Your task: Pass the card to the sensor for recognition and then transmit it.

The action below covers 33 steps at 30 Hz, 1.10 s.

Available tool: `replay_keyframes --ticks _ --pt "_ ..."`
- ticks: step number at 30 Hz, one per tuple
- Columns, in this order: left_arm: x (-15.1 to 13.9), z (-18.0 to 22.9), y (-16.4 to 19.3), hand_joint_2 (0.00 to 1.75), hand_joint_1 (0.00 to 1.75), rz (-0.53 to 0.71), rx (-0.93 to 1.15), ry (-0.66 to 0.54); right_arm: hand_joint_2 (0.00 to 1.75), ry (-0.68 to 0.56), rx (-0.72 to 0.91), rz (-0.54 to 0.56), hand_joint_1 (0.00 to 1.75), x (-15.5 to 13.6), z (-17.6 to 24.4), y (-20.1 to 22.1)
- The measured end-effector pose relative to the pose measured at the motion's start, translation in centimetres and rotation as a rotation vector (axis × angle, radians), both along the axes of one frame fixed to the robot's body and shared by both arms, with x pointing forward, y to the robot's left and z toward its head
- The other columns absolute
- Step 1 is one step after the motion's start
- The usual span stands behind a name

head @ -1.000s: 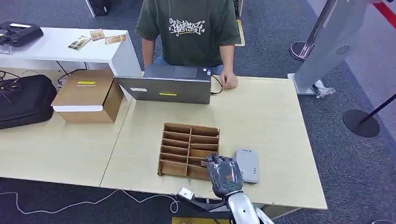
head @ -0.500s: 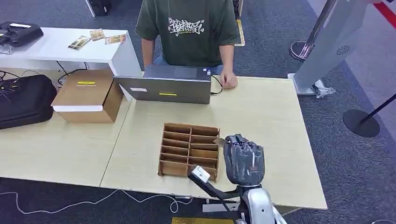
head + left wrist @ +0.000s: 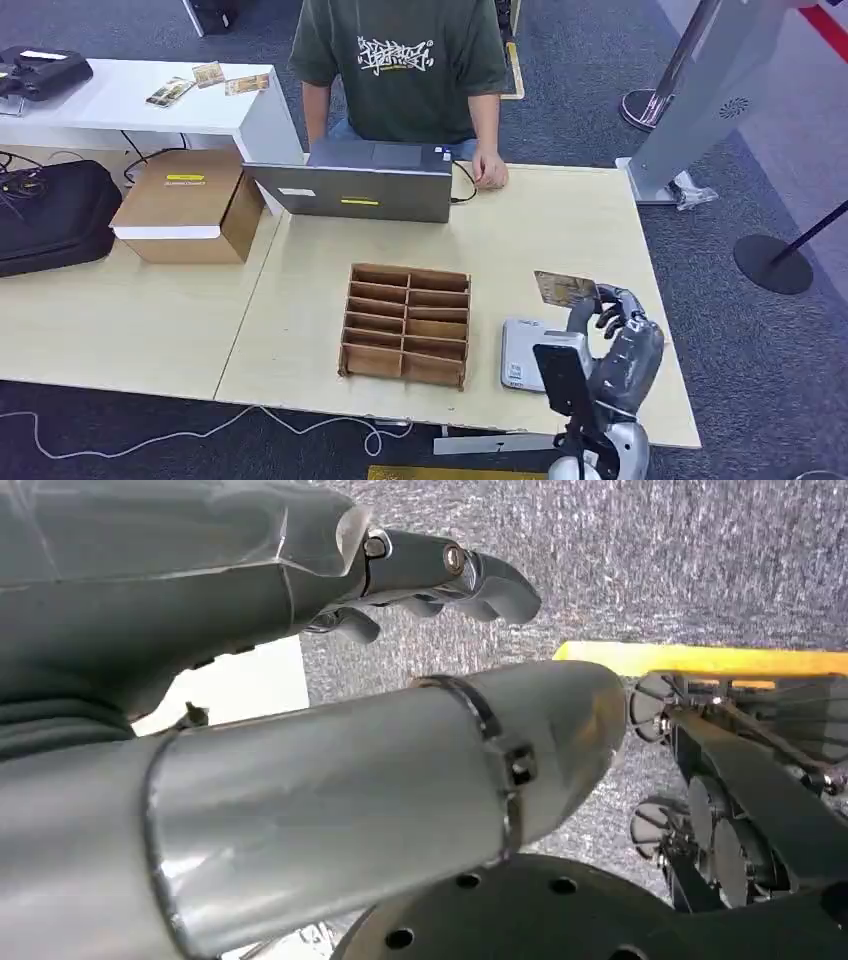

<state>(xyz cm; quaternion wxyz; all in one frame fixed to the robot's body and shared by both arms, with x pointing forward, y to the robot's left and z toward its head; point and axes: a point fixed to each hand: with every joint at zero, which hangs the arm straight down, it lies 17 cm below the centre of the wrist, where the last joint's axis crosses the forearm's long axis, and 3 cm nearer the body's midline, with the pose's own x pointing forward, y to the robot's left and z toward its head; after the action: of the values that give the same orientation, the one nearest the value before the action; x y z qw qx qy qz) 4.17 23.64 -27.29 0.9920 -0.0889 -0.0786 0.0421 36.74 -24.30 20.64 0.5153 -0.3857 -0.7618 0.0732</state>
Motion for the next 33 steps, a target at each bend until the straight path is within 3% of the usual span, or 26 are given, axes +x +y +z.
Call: replay_keyframes --ticks 5,10,22,33 --pt "-0.1 0.0 0.0 0.0 0.0 -0.001 0.002 0.007 1.75 0.027 0.296 -0.039 1.75 -0.3 -2.5 -4.4" --pt "-0.1 -0.1 0.1 0.0 0.0 -0.001 0.005 0.008 1.75 0.023 0.386 -0.113 1.75 -1.4 -4.1 -8.0" --pt "-0.1 -0.1 -0.2 0.0 0.0 0.0 0.01 0.006 1.75 -0.053 0.414 -0.325 1.75 -5.1 -4.0 -14.8" --pt "0.0 -0.1 -0.3 0.0 0.0 -0.006 0.01 0.001 1.75 -0.192 0.322 -0.391 1.75 -7.2 -0.5 -16.6"
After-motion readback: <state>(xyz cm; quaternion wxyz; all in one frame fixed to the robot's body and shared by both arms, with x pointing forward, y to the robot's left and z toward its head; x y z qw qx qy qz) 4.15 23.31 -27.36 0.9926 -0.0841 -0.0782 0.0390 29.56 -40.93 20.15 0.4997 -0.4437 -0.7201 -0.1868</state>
